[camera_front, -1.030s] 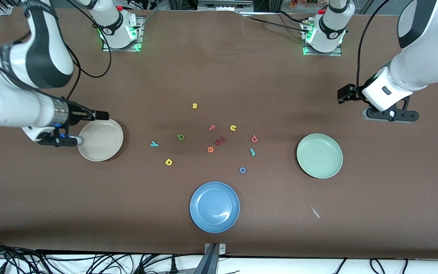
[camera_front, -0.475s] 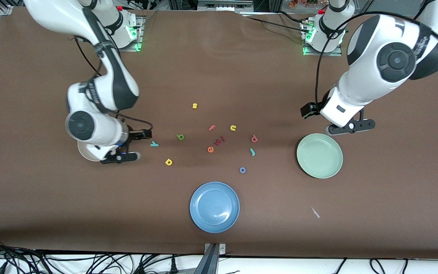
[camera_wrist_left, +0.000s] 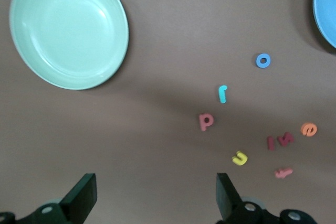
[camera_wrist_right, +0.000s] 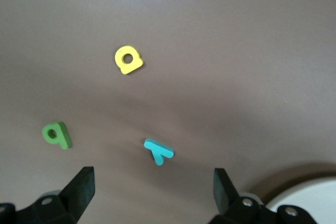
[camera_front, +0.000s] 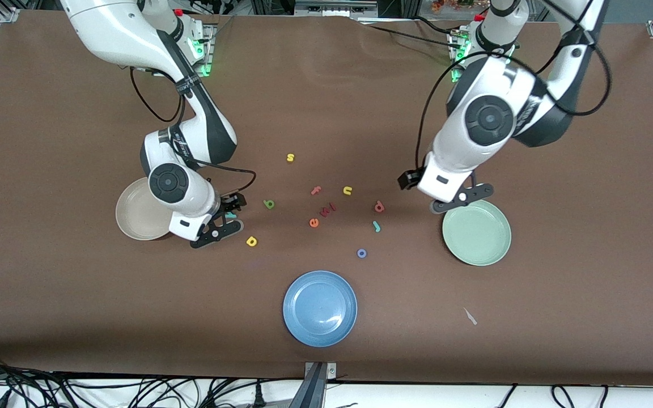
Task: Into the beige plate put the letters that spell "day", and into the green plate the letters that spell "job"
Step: 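Reach the right gripper to the cyan y while the left gripper reaches the red p, then grasp the cyan y and the red p with the right and left grippers, then release the cyan y on the beige plate, the red p on the green plate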
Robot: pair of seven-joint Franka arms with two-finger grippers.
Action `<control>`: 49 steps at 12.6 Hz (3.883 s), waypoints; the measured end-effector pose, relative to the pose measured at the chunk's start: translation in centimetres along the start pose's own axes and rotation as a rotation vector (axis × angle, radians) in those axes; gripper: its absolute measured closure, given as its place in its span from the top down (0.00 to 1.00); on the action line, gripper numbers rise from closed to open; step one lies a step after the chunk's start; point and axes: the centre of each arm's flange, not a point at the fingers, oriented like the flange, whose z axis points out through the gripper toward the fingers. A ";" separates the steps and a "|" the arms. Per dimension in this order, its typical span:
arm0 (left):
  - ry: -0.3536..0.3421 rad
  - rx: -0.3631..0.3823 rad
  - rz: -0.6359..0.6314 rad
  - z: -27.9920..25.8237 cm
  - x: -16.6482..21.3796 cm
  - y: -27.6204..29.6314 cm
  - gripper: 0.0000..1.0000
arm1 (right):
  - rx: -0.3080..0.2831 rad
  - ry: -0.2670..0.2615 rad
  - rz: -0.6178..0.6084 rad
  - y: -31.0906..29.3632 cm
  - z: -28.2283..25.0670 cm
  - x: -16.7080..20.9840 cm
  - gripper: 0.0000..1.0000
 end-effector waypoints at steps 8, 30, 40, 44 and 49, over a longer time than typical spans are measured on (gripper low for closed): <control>0.026 -0.065 -0.138 14.6 3.3 4.0 1.00 | -0.021 0.030 -0.498 0.6 4.1 -1.6 1.00; 0.022 -0.053 -0.116 22.7 -1.4 5.4 0.25 | -0.075 0.098 -0.685 0.0 7.2 -2.8 0.49; 0.027 0.045 -0.047 13.3 3.3 -0.6 0.25 | -0.077 0.099 -0.685 -0.1 6.8 -2.6 0.25; 0.026 0.104 -0.014 11.4 6.5 -5.2 0.25 | -0.028 0.020 -0.600 4.7 2.8 -1.3 0.25; -0.026 0.120 0.058 12.8 9.7 -10.6 0.25 | 0.037 -0.084 -0.402 15.6 0.8 -5.3 0.25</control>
